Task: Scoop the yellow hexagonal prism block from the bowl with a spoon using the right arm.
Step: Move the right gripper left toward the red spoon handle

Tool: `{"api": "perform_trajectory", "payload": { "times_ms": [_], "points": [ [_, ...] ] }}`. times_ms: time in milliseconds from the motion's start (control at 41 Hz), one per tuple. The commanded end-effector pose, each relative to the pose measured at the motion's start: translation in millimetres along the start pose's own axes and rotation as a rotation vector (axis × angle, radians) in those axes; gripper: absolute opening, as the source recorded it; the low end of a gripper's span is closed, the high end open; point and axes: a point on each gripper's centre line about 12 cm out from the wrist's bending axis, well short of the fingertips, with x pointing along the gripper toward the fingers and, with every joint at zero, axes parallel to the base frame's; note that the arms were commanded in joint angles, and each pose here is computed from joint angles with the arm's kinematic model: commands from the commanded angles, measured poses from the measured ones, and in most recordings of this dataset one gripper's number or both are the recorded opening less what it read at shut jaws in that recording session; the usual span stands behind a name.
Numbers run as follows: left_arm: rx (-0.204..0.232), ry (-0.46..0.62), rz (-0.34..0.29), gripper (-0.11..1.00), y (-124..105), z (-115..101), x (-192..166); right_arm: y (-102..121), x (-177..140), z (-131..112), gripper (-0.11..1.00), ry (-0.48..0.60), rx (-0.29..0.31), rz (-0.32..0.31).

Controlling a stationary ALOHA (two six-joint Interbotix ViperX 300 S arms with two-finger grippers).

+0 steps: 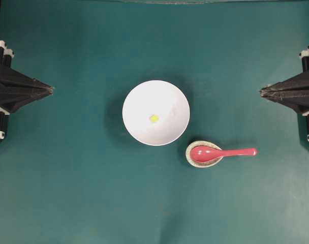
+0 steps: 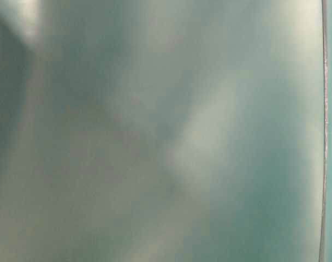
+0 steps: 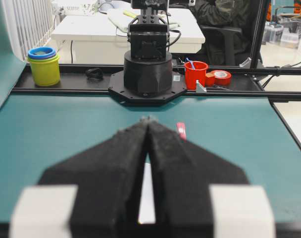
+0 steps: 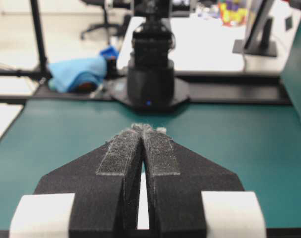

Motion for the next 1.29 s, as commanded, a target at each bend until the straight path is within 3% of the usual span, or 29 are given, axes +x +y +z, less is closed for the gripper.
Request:
{"api": "perform_trajectory", "payload": {
  "times_ms": [0, 24, 49, 97, 438, 512, 706, 780, 1267],
  "points": [
    [0.014, 0.048, 0.008, 0.00, 2, -1, 4, 0, 3, 2, 0.00, 0.006, -0.003, 0.002],
    [0.007, 0.068, 0.024, 0.00, 5, -1, 2, 0, 5, -3, 0.00, 0.051, -0.006, 0.002],
    [0.007, 0.068, 0.025, 0.07, 5, -1, 2, 0, 6, -4, 0.00, 0.058, -0.006, 0.002],
    [0.007, 0.071, 0.030, 0.02, 6, -1, 2, 0, 7, -5, 0.00, 0.069, -0.005, 0.002],
    [0.007, 0.084, 0.029, 0.02, 6, -4, 3, 0, 9, -10, 0.03, 0.089, 0.002, 0.002],
    [0.005, 0.088, 0.030, 0.02, 6, -4, 3, 0, 11, -13, 0.11, 0.104, 0.005, 0.001],
    [0.004, 0.098, 0.030, 0.02, 6, -5, 3, 0, 14, -22, 0.52, 0.138, 0.006, 0.001],
    [0.004, 0.103, 0.030, 0.02, 6, -6, 3, 1, 16, -26, 0.59, 0.153, 0.014, 0.001],
    [0.002, 0.117, 0.032, 0.02, 7, -9, 2, 17, 32, -85, 0.58, 0.211, 0.061, 0.057]
  ]
}}
